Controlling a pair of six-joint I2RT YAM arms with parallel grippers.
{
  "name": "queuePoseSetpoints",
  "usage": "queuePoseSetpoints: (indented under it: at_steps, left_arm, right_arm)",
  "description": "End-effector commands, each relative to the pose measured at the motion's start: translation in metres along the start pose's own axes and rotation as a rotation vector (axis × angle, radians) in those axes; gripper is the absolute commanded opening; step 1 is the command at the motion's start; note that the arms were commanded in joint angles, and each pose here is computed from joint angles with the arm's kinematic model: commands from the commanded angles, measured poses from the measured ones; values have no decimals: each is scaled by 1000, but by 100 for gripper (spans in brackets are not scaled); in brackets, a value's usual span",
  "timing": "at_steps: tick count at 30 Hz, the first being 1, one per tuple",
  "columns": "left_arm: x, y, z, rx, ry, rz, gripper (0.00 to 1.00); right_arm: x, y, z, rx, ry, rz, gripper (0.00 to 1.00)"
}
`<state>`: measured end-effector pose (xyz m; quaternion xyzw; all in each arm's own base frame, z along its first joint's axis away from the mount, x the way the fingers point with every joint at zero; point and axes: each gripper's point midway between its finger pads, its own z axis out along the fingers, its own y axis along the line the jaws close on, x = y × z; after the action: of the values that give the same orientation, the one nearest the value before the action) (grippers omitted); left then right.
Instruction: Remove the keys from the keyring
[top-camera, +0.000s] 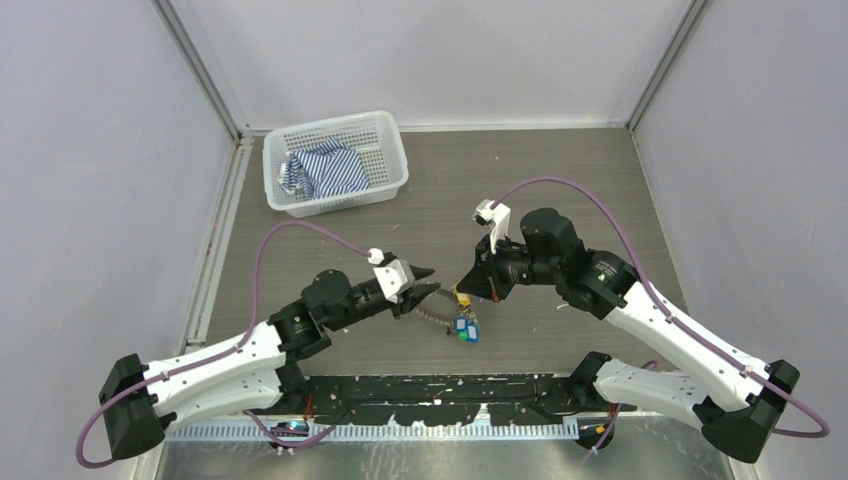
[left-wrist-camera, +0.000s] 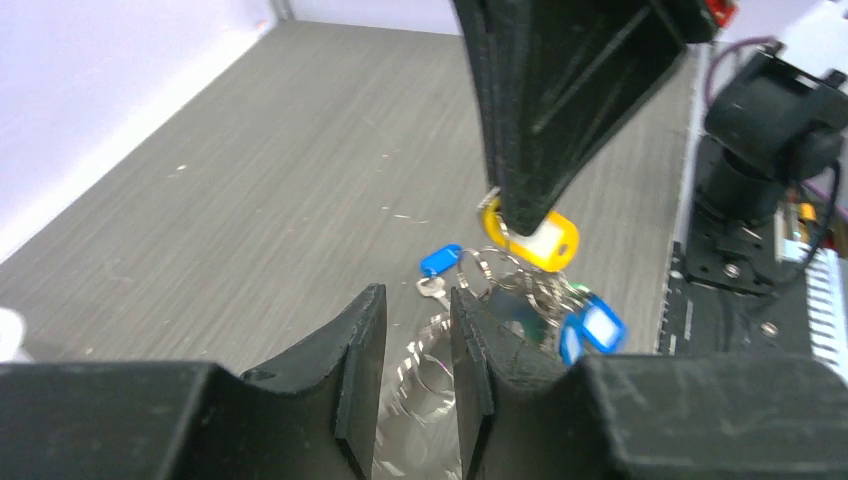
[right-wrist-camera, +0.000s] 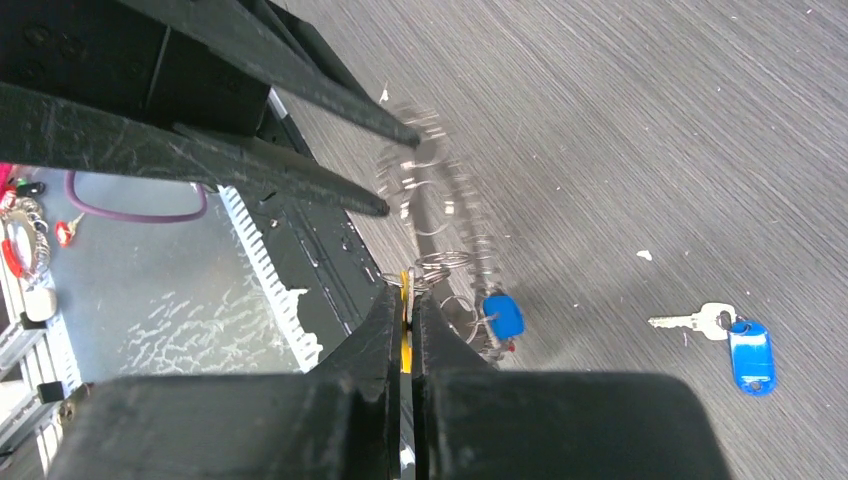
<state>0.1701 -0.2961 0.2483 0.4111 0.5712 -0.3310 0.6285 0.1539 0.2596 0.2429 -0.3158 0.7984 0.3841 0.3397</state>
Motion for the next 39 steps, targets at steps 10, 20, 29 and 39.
queuePoseSetpoints:
  at_steps: [10,20,29,39]
  left_arm:
    - [-17,-23,9,135,-121,22,30]
    - [-13,-27,20,156,-106,1,24]
    - [-23,-35,19,199,-133,-29,28]
    - [-26,-35,24,214,-104,-9,31]
  right_arm:
    - [-29,29,-18,-115,-90,-61,1]
    - [-32,23,-17,-79,-78,-73,1]
    - [-30,18,-14,-60,-63,-76,1]
    - [-30,22,-13,-80,-32,-81,1]
